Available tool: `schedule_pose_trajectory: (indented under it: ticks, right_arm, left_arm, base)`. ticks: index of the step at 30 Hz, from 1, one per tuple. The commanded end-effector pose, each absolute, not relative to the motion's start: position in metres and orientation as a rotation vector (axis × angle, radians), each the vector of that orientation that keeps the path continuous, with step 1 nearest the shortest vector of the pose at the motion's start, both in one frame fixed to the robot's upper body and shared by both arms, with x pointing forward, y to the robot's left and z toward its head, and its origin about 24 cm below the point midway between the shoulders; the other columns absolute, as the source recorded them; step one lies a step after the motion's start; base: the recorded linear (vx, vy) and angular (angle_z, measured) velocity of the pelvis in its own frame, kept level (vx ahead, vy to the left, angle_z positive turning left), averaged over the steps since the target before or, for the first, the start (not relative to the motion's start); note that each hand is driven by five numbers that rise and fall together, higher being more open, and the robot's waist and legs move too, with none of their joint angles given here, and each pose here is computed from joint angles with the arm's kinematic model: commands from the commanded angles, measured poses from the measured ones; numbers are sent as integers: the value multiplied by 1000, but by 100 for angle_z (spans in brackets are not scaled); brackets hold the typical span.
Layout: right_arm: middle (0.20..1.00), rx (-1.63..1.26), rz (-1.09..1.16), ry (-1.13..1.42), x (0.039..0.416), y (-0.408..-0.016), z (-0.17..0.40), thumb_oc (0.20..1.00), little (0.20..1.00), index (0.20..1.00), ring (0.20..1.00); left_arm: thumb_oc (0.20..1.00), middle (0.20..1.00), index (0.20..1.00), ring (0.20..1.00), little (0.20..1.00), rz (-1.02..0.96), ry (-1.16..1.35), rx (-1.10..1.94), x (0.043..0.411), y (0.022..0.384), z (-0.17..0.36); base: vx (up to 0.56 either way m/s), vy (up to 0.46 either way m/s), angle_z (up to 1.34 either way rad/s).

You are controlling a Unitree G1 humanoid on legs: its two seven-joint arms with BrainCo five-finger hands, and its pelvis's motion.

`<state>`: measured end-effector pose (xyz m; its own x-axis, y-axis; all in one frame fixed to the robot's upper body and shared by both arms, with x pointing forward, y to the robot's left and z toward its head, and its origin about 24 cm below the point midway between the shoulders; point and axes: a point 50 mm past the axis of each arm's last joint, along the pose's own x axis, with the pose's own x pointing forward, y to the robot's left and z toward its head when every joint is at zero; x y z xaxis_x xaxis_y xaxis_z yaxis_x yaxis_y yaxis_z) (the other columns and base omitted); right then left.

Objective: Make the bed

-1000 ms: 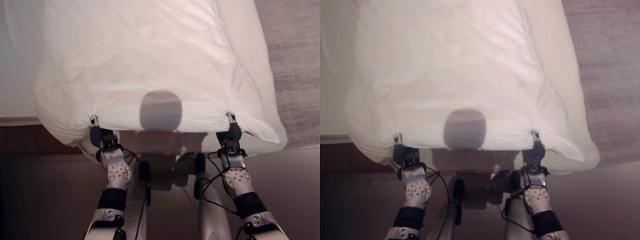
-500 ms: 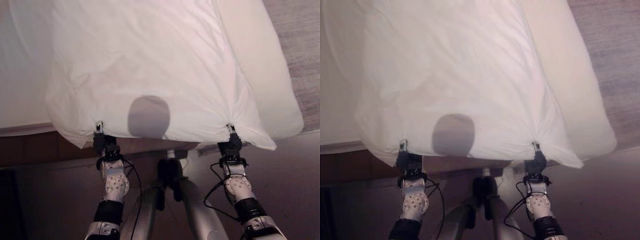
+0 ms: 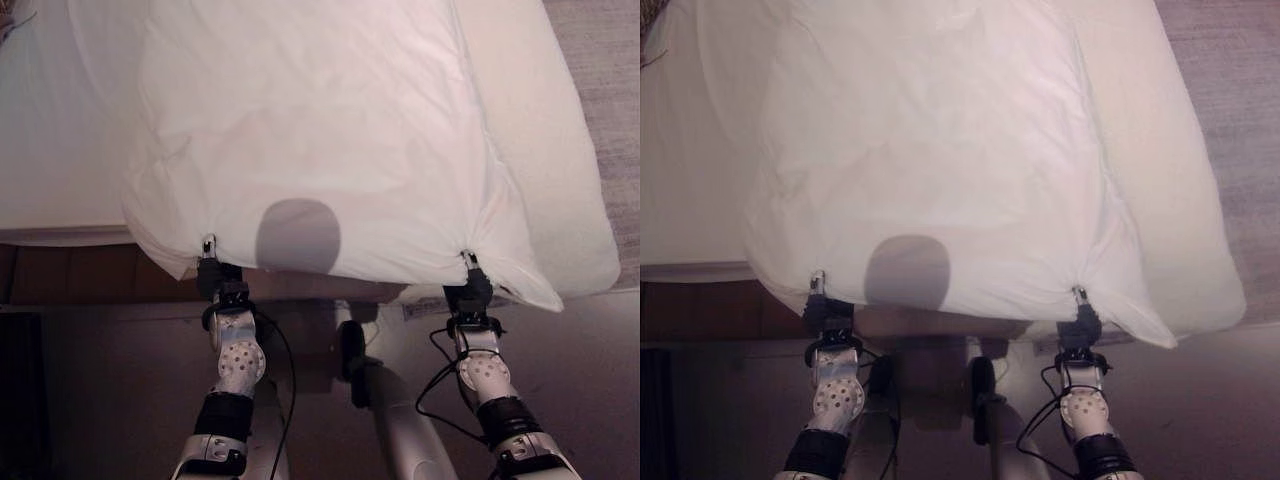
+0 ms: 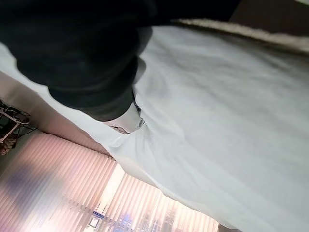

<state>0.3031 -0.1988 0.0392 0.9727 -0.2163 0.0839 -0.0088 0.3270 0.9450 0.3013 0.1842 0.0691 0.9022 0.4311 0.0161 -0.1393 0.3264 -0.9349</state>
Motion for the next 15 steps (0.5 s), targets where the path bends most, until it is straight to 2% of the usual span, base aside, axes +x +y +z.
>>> schedule_pose_trajectory:
  ticks: [1,7,11,15]
  right_arm:
    - [200,1163,-243,-342,288,-237,44,200,200,200,200]
    - [200,1181,-253,-336,284,-236,39,200,200,200,200]
    - [200,1153,-248,-306,287,-233,37,200,200,200,200]
    - [200,1146,-260,-295,286,-232,35,200,200,200,200]
  left_arm:
    - [200,200,200,200,200,466,-564,-1074,285,232,104]
    - [200,200,200,200,200,388,-512,-995,287,220,103]
    - [200,200,200,200,200,407,-496,-958,286,222,100]
    - [200,200,200,200,200,410,-463,-954,288,216,98]
  base:
    - [-35,576,2]
    - [87,657,43]
    - [58,423,-17]
    - [19,223,13]
